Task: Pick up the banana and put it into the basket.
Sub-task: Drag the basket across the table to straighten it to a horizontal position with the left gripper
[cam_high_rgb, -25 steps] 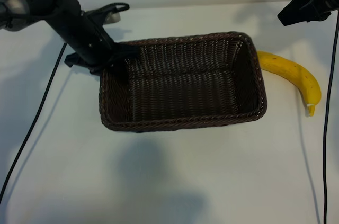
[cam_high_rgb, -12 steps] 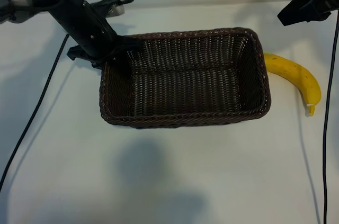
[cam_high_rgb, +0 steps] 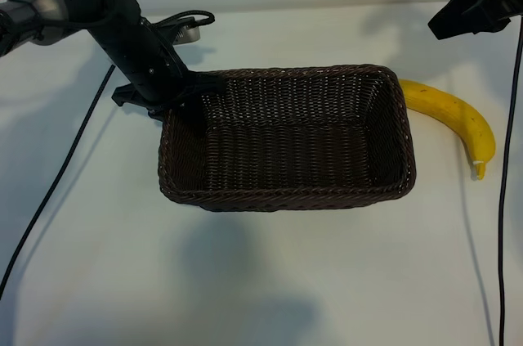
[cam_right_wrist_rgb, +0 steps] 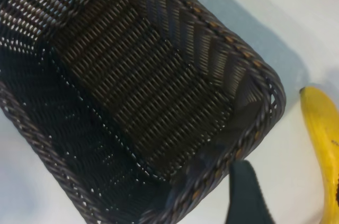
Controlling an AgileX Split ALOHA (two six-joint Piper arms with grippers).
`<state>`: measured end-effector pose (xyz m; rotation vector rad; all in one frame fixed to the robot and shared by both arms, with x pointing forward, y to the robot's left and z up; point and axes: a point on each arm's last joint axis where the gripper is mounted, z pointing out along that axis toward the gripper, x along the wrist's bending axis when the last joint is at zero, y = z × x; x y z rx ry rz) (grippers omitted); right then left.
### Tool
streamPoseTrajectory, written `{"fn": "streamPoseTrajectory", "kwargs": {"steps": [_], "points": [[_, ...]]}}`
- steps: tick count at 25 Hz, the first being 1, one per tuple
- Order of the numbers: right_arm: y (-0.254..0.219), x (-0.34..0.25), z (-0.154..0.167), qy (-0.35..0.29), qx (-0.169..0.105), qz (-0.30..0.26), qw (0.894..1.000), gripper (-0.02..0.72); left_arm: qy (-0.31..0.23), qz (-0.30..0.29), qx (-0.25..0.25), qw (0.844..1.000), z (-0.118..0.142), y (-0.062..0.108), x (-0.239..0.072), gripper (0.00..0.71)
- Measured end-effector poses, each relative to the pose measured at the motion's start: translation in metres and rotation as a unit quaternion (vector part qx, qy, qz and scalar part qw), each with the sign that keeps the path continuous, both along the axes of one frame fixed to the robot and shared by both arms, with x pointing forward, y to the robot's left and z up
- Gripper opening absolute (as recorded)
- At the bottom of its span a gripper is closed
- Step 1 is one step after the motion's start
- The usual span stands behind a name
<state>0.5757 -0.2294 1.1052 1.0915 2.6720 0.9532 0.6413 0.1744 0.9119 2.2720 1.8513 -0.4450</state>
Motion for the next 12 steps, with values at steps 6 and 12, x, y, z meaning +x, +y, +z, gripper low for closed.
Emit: {"fn": "streamPoseTrajectory", "kwargs": {"steps": [6, 12], "points": [[0.0001, 0.0, 0.0001, 0.0, 0.001, 0.0, 1.0, 0.42, -0.002, -0.007, 0.004, 1.0, -0.0002, -0.0023, -0.0005, 0.206], [0.0002, 0.0, 0.0001, 0.0, 0.001, 0.0, 1.0, 0.42, -0.002, -0.007, 0.004, 1.0, -0.0002, -0.0023, -0.0005, 0.206]]}}
